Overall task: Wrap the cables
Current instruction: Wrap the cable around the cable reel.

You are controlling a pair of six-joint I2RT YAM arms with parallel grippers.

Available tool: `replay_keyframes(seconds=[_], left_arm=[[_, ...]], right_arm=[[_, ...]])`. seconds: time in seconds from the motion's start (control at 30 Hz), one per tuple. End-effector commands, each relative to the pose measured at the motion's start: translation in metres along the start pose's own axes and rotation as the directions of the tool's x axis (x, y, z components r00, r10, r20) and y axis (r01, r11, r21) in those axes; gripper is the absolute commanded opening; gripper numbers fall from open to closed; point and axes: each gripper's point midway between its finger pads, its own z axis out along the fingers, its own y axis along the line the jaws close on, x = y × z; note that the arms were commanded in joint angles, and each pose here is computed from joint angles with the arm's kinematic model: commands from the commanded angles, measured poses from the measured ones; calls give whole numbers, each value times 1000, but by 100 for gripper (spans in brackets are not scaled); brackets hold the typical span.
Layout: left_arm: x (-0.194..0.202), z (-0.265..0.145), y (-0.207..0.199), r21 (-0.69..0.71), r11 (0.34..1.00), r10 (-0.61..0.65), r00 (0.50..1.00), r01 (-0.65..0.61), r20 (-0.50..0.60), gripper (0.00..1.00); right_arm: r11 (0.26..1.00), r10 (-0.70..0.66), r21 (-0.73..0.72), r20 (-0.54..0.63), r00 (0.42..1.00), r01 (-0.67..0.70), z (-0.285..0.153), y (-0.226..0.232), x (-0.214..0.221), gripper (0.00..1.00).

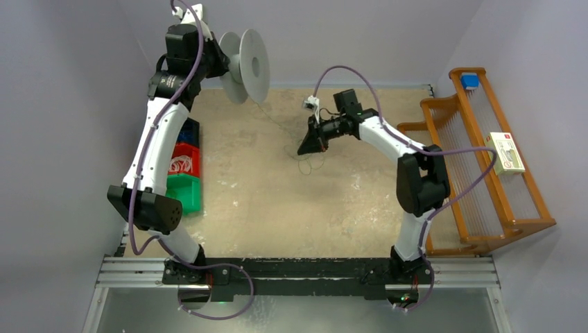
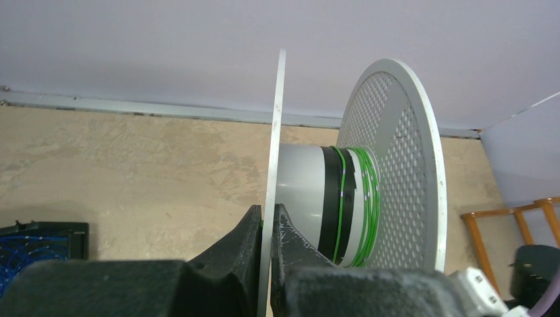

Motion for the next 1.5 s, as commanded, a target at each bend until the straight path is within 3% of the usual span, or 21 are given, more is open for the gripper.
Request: replay_keyframes(seconds=[0.0, 0.13, 0.33, 0.57, 0.87, 1.1, 1.3, 1.47], left_arm=[[-78, -44, -32, 168, 986, -28, 973, -11, 230, 0], [-70, -46, -45, 254, 966, 4, 978, -58, 207, 0], [-16, -47, -74, 492, 856, 132, 987, -161, 94, 0], [38, -48, -83, 644, 742, 239, 971, -188, 8, 0], [94, -25, -71, 502, 749, 501, 865, -433, -3, 0], [123, -8, -73, 395, 756, 575, 818, -522, -21, 0], [119, 17, -52, 154, 830, 547, 836, -536, -39, 0], [117, 24, -54, 79, 856, 515, 856, -511, -35, 0]], right_arm=[[951, -47, 308, 77, 996, 21, -29, -34, -38, 2], [879, -13, 472, 161, 987, -65, -60, -63, -45, 2], [891, 3, 444, 207, 978, -97, -79, -68, -68, 2], [896, 112, 394, 246, 963, -205, -95, -89, -72, 2], [939, 51, 314, 268, 962, -137, -117, -56, -112, 1], [975, 59, 191, 255, 965, -110, -116, -20, -125, 0], [994, 26, 101, 222, 975, -49, -100, 4, -123, 1], [999, 10, -36, 177, 984, -4, -69, 27, -114, 4]])
